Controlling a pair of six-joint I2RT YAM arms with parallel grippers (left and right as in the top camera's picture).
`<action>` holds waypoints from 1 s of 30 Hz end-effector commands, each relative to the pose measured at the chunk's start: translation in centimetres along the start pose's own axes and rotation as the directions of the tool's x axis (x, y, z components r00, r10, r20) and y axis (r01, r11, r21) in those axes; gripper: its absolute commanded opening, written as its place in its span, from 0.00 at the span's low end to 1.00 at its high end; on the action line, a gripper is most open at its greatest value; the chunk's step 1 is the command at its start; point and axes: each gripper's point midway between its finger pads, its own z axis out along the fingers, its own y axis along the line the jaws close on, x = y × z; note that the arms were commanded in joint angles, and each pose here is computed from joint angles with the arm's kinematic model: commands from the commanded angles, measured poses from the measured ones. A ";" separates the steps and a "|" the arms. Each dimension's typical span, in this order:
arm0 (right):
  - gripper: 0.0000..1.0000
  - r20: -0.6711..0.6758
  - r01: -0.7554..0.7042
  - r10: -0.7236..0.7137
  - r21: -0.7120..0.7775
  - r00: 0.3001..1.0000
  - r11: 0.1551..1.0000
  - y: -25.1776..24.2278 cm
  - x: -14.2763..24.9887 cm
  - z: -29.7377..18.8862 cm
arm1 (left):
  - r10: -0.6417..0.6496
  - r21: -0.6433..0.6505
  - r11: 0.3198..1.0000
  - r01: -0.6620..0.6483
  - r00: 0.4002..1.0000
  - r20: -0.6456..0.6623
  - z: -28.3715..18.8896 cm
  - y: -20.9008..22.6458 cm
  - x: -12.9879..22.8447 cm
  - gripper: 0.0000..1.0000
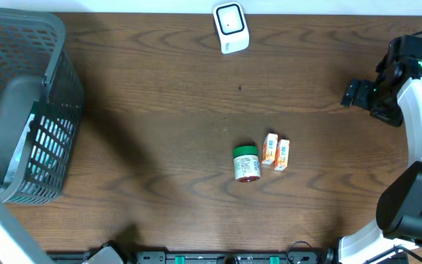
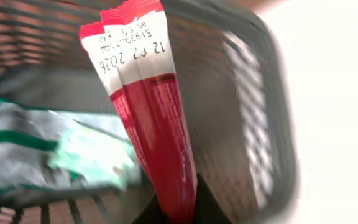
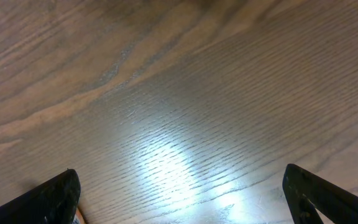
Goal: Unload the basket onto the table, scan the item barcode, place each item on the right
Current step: 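Carry the red stick packets to the table left of the jar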
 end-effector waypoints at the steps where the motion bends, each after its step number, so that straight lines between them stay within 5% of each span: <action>1: 0.99 0.024 0.009 -0.009 0.003 1.000 1.000 0.0 -0.4 -0.7 | 0.314 0.233 0.934 -0.272 0.935 -0.164 -3.6 -4.0 7.1 0.08; 7: 0.99 0.023 0.009 -0.009 0.004 1.000 1.000 0.0 -0.4 -0.7 | 0.685 0.432 0.720 -0.542 0.653 -0.323 -6.3 -4.4 19.1 0.08; 11: 0.99 0.024 0.009 -0.009 0.003 1.000 1.000 0.0 -0.4 -0.7 | 0.807 0.489 0.588 -0.645 0.419 -0.417 -4.6 -2.2 27.9 0.08; 16: 0.99 0.024 0.009 -0.009 0.003 1.000 1.000 0.0 -0.4 -0.7 | 0.856 0.555 0.470 -0.687 0.201 -0.475 -2.3 0.3 36.7 0.08; 22: 0.99 0.024 0.009 -0.009 0.004 1.000 1.000 -0.1 -0.4 -0.7 | 0.841 0.570 0.396 -0.720 0.036 -0.540 0.4 2.7 45.1 0.08; 30: 0.99 0.024 0.009 -0.009 0.004 1.000 1.000 0.0 -0.4 -0.7 | 0.813 0.563 0.367 -0.741 -0.039 -0.581 3.7 5.2 52.1 0.08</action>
